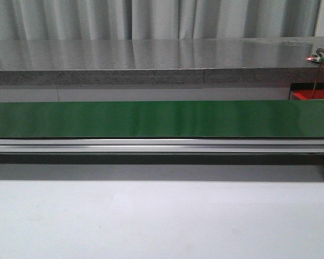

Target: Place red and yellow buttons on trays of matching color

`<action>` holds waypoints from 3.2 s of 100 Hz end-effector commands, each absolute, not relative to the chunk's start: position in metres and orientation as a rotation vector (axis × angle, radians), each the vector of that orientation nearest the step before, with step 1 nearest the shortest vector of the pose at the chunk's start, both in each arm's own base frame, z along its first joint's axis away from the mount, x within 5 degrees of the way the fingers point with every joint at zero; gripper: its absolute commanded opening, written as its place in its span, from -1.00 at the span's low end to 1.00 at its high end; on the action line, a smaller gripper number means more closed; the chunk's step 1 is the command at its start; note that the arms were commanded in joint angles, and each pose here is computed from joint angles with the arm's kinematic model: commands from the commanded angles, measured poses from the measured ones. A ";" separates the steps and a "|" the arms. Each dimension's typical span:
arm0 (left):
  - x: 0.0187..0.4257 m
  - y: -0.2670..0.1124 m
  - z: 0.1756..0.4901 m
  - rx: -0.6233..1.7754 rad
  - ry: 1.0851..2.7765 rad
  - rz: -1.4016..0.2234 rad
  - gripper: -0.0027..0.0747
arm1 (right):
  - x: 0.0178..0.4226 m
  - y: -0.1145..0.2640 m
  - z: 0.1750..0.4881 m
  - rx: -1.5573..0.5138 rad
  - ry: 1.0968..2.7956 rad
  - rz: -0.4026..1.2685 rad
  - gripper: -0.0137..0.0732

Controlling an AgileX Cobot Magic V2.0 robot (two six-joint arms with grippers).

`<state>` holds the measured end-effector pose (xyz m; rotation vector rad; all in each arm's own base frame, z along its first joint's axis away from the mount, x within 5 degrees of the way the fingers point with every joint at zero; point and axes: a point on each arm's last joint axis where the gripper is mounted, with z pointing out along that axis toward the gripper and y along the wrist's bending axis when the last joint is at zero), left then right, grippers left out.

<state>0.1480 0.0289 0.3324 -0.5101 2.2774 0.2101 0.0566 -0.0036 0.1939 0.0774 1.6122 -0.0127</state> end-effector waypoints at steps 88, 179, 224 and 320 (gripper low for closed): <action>0.210 0.134 0.267 -0.943 2.484 0.137 0.50 | 0.055 -0.003 0.207 0.053 1.506 -0.022 -0.85; 0.257 0.165 0.194 -0.942 2.510 0.133 0.25 | 0.055 -0.003 0.207 0.053 1.506 -0.022 -0.85; 0.256 0.164 0.200 -0.936 2.495 0.137 -0.54 | 0.055 -0.003 0.207 0.053 1.506 -0.022 -0.85; 0.255 0.083 0.306 -0.578 2.384 0.048 -0.54 | 0.055 -0.003 0.207 0.053 1.506 -0.022 -0.85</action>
